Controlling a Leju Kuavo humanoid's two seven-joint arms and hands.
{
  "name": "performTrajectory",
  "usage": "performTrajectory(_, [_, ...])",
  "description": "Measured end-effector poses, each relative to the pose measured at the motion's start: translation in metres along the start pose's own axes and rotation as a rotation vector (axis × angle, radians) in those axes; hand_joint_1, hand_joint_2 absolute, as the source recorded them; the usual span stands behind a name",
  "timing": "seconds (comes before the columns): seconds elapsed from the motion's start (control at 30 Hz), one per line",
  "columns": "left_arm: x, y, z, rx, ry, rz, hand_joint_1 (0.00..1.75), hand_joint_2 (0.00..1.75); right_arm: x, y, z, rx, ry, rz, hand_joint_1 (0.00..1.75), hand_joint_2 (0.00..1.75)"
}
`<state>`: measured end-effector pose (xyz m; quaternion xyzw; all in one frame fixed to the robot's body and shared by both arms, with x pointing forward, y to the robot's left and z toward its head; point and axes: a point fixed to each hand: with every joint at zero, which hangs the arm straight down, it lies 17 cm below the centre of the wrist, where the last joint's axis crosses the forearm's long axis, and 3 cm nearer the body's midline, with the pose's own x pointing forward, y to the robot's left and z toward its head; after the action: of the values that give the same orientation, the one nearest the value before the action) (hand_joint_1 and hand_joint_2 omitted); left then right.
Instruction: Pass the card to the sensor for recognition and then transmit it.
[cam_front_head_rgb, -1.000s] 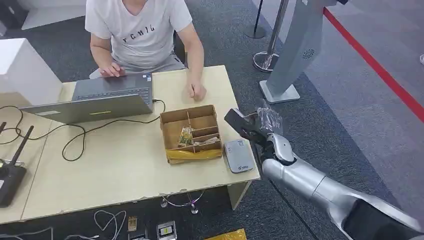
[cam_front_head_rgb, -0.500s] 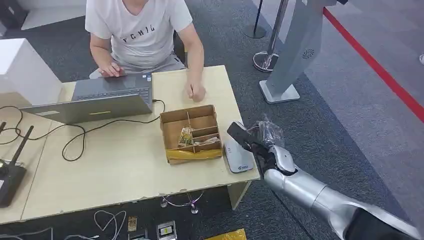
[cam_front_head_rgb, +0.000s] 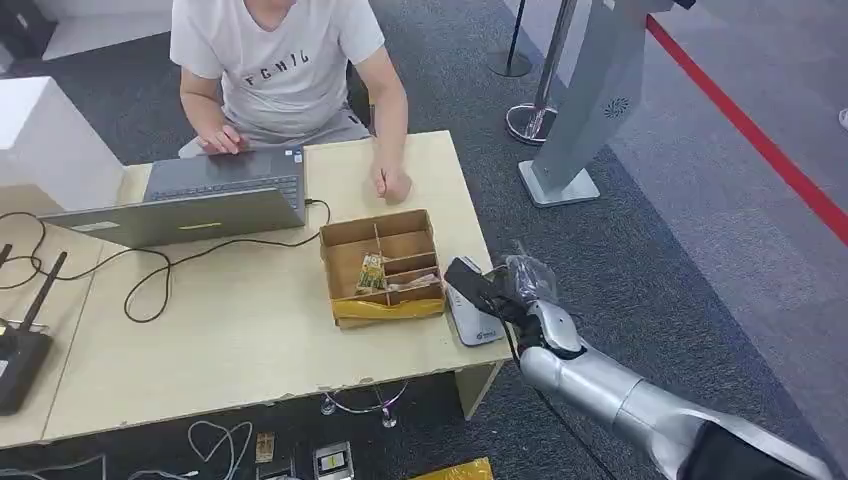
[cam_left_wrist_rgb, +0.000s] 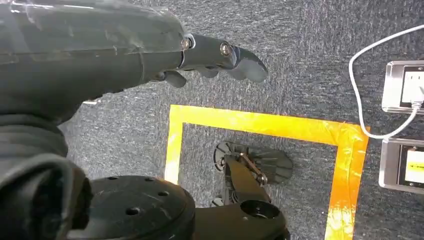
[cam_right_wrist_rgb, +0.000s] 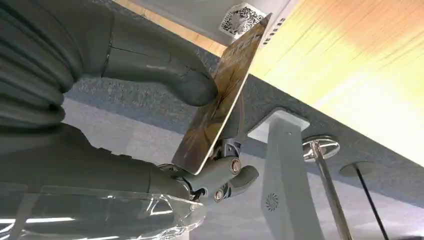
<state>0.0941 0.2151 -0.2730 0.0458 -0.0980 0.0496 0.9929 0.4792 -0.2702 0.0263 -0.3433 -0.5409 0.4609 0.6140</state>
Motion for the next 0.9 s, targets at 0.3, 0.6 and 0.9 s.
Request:
performTrajectory(0.3, [-0.001, 0.002, 0.000, 0.010, 0.004, 0.005, 0.00, 0.00, 0.001, 0.006, 0.000, 0.010, 0.008, -0.017, 1.75, 1.75])
performTrajectory(0.6, [0.000, 0.004, -0.001, 0.011, -0.002, -0.015, 0.00, 0.00, -0.007, 0.013, 0.002, 0.016, 0.032, -0.028, 1.75, 1.75])
performTrajectory(0.9, [0.000, 0.005, -0.001, 0.012, -0.007, -0.017, 0.00, 0.00, -0.014, -0.006, -0.002, -0.064, 0.053, 0.015, 1.75, 1.75])
